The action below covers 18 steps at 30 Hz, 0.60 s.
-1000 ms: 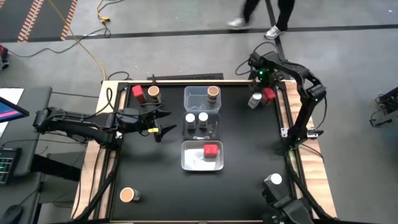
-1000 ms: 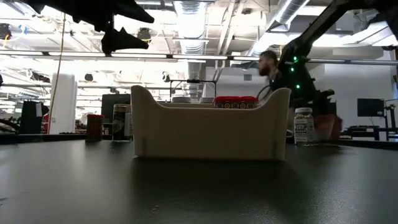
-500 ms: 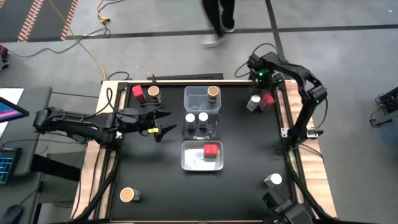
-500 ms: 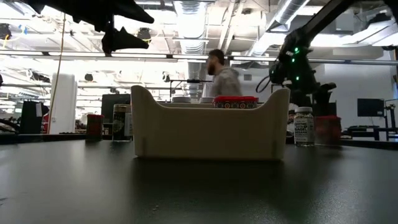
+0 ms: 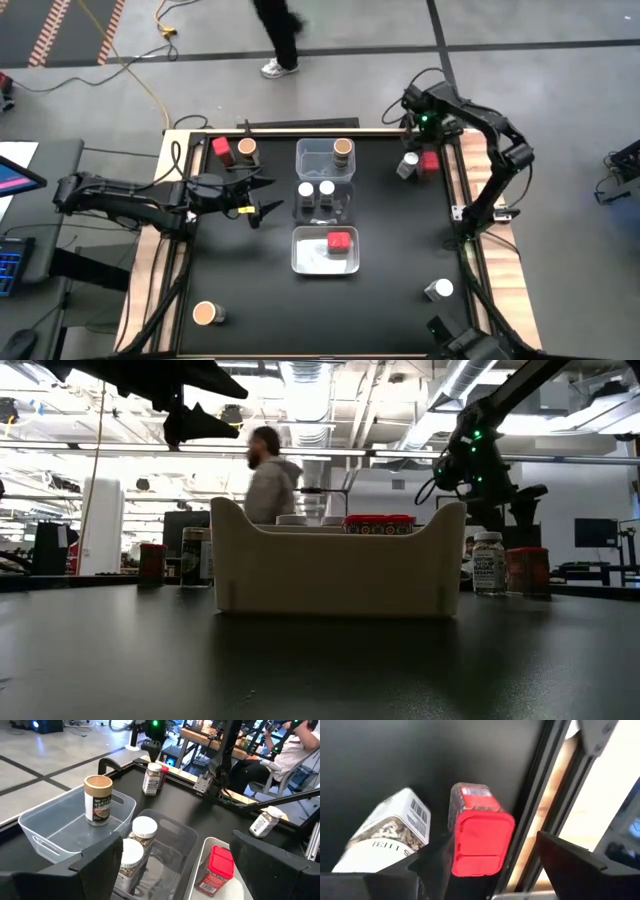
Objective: Sort spices by type
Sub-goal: Put the top white seasoning bottle into the black transparent bin aligned with the other white seasoning bottles
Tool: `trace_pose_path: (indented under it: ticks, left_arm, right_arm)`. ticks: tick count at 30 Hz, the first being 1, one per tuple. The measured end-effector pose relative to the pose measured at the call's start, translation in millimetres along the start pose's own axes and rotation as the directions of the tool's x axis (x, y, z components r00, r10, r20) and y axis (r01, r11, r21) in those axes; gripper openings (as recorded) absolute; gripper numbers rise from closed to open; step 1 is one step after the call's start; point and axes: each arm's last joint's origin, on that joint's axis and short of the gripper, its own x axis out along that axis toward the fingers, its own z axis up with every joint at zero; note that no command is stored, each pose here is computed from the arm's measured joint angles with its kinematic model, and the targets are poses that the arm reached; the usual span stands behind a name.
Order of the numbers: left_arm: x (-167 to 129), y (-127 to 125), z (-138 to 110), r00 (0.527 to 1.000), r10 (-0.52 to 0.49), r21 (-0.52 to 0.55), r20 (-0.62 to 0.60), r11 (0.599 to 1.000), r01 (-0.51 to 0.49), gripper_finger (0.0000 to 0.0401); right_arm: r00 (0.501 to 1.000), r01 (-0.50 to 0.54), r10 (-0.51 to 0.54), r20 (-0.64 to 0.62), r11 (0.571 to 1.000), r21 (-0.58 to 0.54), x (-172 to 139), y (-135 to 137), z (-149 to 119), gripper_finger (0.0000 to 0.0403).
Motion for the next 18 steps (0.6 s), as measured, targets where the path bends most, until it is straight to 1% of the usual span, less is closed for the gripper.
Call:
trace_pose_path:
  ticks: [4, 6, 18]
  left_arm:
    - [0.0, 0.0, 0.2, 1.0, 0.002, -0.009, 0.002, 1.0, -0.002, 0.0352]
    - [0.0, 0.0, 0.0, 1.0, 0.002, -0.011, 0.001, 1.0, -0.002, 0.0352]
    - [0.0, 0.0, 0.1, 1.0, 0.002, 0.014, 0.001, 1.0, -0.002, 0.0352]
  right_arm:
    - [0.999, 0.019, -0.018, -0.03, 0.999, 0.032, 8.3, 5.0, 4.1, 0.031]
    - [0.998, 0.031, -0.029, -0.053, 0.999, 0.03, 12.6, 5.6, 3.3, 0.031]
    - [0.997, 0.042, -0.04, -0.066, 0.999, 0.035, 17.0, 6.5, -0.8, 0.0311]
